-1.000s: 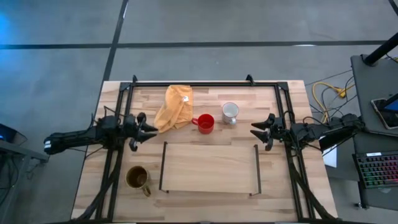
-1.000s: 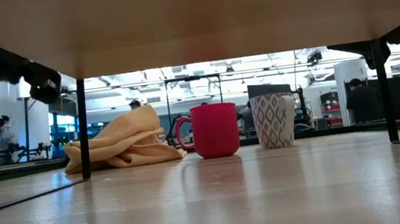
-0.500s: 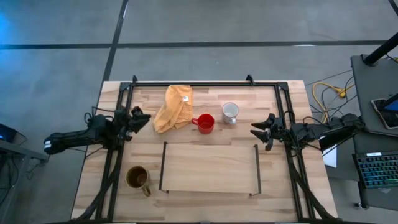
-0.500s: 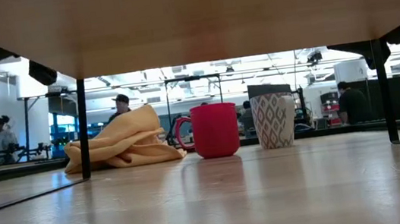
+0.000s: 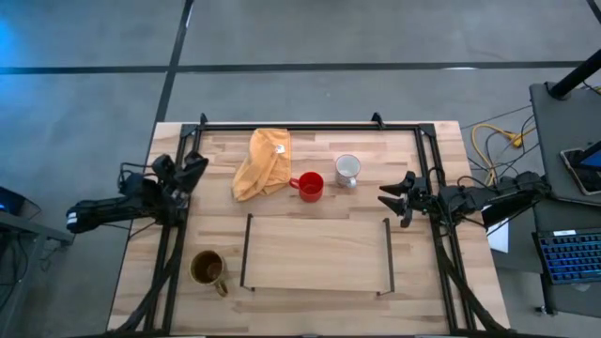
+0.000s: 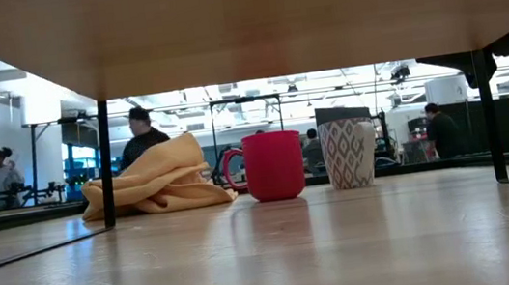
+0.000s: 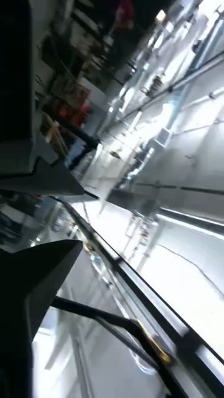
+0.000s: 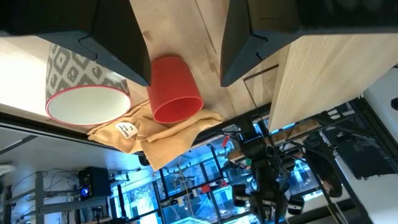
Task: Stack small to large cups/mugs on shelf
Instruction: Put the green mug on the shelf
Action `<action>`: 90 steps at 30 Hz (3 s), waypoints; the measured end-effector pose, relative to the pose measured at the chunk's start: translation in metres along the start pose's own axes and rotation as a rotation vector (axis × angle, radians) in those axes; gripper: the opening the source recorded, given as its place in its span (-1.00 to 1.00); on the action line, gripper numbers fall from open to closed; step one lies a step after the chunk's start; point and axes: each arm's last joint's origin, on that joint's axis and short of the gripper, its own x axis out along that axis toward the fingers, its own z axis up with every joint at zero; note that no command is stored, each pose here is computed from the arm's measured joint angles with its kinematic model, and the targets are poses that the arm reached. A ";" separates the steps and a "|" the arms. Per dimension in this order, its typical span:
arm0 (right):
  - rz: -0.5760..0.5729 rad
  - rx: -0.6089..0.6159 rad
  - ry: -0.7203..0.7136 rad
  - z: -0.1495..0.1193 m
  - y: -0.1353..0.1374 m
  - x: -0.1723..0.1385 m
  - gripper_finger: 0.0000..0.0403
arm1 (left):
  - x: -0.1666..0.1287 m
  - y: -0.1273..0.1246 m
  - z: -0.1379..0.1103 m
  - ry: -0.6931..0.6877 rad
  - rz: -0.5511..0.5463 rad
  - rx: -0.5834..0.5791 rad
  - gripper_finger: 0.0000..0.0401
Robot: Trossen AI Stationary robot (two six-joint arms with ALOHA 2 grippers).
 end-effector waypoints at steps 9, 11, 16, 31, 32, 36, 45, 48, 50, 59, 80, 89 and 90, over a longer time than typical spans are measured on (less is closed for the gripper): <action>0.000 0.000 0.000 0.000 0.000 0.000 -0.08 | -0.001 -0.008 0.008 -0.040 -0.130 -0.082 -0.44; 0.000 0.000 0.000 0.000 0.000 0.000 -0.08 | 0.002 -0.010 0.012 -0.049 -0.125 -0.080 -0.45; 0.000 0.000 0.000 0.000 0.000 0.000 -0.08 | 0.014 -0.014 0.012 0.364 0.043 -0.066 -0.55; 0.000 0.000 0.000 0.000 0.000 0.000 -0.08 | -0.020 -0.060 0.090 1.275 0.677 -0.154 -0.52; 0.000 0.000 0.000 0.000 0.000 0.000 -0.08 | -0.021 -0.061 0.091 1.275 0.703 -0.189 -0.49; 0.000 0.000 0.000 0.000 0.000 0.000 -0.08 | -0.020 -0.062 0.090 1.278 0.722 -0.287 -0.41; 0.000 0.000 0.000 0.000 0.000 0.000 -0.08 | 0.014 -0.060 0.075 1.407 0.645 -0.318 -0.40; 0.000 0.000 0.000 0.000 0.000 0.000 -0.08 | 0.036 -0.064 0.074 1.427 0.553 -0.340 -0.40; 0.000 0.000 0.000 0.000 0.000 0.000 -0.08 | 0.047 -0.066 0.073 1.456 0.519 -0.332 -0.40; 0.000 0.000 0.000 0.000 0.000 0.000 -0.08 | 0.075 -0.074 0.058 1.437 0.419 -0.462 -0.40; 0.000 0.000 0.000 0.000 0.000 0.000 -0.08 | 0.039 -0.115 -0.024 1.807 0.962 -0.268 -0.40; 0.000 0.000 0.000 0.000 0.000 0.000 -0.08 | 0.039 -0.118 -0.043 1.868 1.034 -0.120 -0.40; 0.000 0.000 0.000 0.000 0.000 0.000 -0.08 | 0.039 -0.118 -0.045 1.875 1.031 -0.105 -0.40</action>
